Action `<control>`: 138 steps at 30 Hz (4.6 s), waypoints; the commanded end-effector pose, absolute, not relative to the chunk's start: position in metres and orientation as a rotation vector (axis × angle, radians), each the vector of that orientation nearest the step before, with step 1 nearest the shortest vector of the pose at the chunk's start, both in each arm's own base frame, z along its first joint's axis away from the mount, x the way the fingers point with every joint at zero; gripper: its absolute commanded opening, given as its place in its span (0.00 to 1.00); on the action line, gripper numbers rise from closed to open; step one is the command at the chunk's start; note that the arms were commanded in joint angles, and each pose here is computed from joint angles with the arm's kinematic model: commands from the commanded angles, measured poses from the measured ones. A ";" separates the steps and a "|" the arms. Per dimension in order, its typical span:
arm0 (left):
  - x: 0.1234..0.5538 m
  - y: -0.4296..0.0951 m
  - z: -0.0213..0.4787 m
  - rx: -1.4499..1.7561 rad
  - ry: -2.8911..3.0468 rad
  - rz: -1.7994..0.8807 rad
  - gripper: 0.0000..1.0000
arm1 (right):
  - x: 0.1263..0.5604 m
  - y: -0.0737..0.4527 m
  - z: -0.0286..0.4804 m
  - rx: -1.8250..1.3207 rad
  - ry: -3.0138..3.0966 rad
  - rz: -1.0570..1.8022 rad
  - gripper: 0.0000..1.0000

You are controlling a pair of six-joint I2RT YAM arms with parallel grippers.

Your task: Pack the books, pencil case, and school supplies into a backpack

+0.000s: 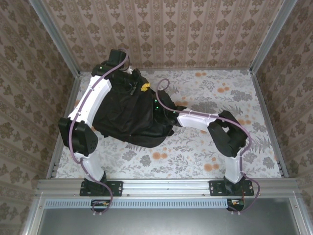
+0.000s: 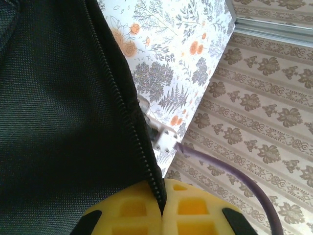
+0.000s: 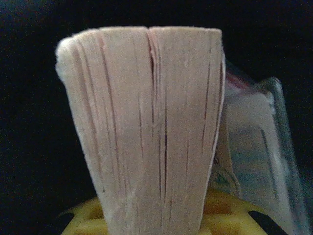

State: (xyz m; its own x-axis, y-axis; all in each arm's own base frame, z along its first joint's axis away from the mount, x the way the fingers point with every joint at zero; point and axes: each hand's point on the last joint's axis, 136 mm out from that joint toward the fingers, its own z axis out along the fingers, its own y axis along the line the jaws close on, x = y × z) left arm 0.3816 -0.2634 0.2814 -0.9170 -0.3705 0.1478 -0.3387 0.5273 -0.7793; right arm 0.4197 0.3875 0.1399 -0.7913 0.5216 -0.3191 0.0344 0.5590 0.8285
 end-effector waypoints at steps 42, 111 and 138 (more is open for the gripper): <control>0.313 -0.158 0.285 -0.533 2.671 -0.688 0.54 | 0.330 0.257 0.227 0.001 2.271 0.818 0.67; 0.272 -0.294 0.251 0.573 2.477 -0.885 0.75 | 0.377 0.296 0.256 0.513 2.441 1.578 0.00; 0.277 -0.302 0.222 0.710 2.545 -0.685 0.18 | 0.372 0.297 0.255 0.487 2.438 1.615 0.00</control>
